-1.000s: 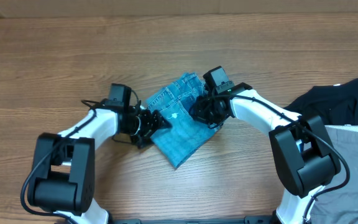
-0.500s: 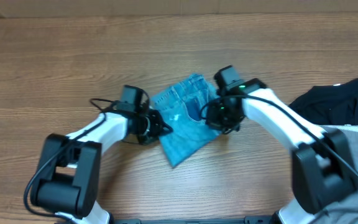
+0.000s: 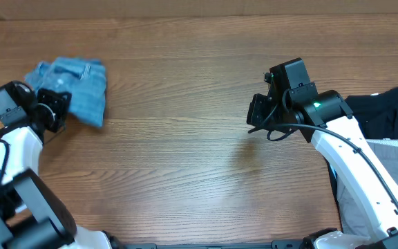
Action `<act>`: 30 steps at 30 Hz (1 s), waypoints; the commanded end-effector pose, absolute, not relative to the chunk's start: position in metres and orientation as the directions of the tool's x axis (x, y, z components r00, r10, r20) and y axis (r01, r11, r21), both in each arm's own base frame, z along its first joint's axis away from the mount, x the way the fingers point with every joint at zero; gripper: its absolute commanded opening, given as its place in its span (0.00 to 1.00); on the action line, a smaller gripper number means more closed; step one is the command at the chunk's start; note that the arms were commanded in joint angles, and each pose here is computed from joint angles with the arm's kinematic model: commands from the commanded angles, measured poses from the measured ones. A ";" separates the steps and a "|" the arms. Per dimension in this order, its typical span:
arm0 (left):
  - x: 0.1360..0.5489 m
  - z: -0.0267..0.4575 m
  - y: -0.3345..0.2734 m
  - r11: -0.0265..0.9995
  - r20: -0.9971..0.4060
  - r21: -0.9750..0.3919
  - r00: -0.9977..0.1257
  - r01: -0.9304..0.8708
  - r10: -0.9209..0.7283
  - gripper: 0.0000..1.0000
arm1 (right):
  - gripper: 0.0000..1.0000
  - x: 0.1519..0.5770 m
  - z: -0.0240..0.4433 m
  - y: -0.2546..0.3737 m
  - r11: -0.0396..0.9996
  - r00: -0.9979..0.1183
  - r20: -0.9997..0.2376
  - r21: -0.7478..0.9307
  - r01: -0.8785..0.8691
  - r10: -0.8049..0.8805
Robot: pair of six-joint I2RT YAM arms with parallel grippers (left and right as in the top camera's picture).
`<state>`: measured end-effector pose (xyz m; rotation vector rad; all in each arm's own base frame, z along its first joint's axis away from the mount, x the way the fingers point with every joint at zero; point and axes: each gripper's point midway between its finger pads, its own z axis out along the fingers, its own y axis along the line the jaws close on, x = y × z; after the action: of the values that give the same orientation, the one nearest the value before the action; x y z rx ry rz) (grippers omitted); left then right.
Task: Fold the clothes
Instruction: 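Drag the folded jeans to the upper left with the left gripper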
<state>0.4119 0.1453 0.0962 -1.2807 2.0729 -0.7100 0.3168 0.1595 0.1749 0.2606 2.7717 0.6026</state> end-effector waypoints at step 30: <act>0.320 0.073 0.181 0.428 -0.135 -0.521 -0.424 -0.739 -0.896 1.00 | 0.04 0.321 0.180 0.157 0.902 -0.934 -0.269 0.417 0.107 0.235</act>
<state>0.3435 0.1643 0.0297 -1.4846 2.2595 -0.8096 0.3185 0.1546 0.1734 0.2704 2.7673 0.5605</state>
